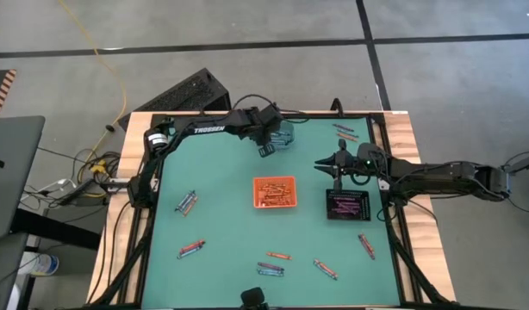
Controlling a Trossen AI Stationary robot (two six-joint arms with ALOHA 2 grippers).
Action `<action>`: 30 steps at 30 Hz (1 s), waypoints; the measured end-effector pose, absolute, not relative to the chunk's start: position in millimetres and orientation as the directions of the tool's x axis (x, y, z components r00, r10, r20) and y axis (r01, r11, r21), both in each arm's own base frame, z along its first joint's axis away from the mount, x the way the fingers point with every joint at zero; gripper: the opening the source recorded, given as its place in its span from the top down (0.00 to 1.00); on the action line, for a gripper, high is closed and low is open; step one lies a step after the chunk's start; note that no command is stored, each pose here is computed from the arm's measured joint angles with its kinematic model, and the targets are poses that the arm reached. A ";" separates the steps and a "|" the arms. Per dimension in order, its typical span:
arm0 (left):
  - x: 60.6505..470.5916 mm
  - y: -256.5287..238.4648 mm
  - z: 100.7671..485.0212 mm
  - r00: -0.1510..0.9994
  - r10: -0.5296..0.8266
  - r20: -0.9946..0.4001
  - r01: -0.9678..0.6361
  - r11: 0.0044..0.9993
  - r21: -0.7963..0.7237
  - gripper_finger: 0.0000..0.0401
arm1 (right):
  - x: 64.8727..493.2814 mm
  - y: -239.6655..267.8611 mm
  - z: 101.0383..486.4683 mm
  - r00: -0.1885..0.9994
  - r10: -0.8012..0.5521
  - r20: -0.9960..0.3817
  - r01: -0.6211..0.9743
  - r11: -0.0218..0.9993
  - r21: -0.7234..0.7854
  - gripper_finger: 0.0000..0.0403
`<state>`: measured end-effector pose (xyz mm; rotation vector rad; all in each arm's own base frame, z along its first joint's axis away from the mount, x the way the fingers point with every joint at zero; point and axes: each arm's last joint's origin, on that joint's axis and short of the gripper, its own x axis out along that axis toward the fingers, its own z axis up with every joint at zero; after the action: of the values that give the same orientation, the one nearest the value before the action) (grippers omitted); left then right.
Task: Sort crayons
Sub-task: Put the green crayon into the blue bin
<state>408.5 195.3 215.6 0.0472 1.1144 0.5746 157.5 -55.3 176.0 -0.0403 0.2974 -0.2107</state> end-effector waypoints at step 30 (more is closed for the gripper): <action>422.9 -173.0 268.4 0.596 -0.074 -0.799 0.240 0.967 0.090 0.79 | 160.2 -47.7 176.8 0.946 -0.166 -0.278 0.159 0.986 -0.045 0.82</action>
<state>422.9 -173.0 268.4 0.1960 0.9155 -0.1836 160.2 -47.7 176.8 -0.0221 0.2854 -0.1656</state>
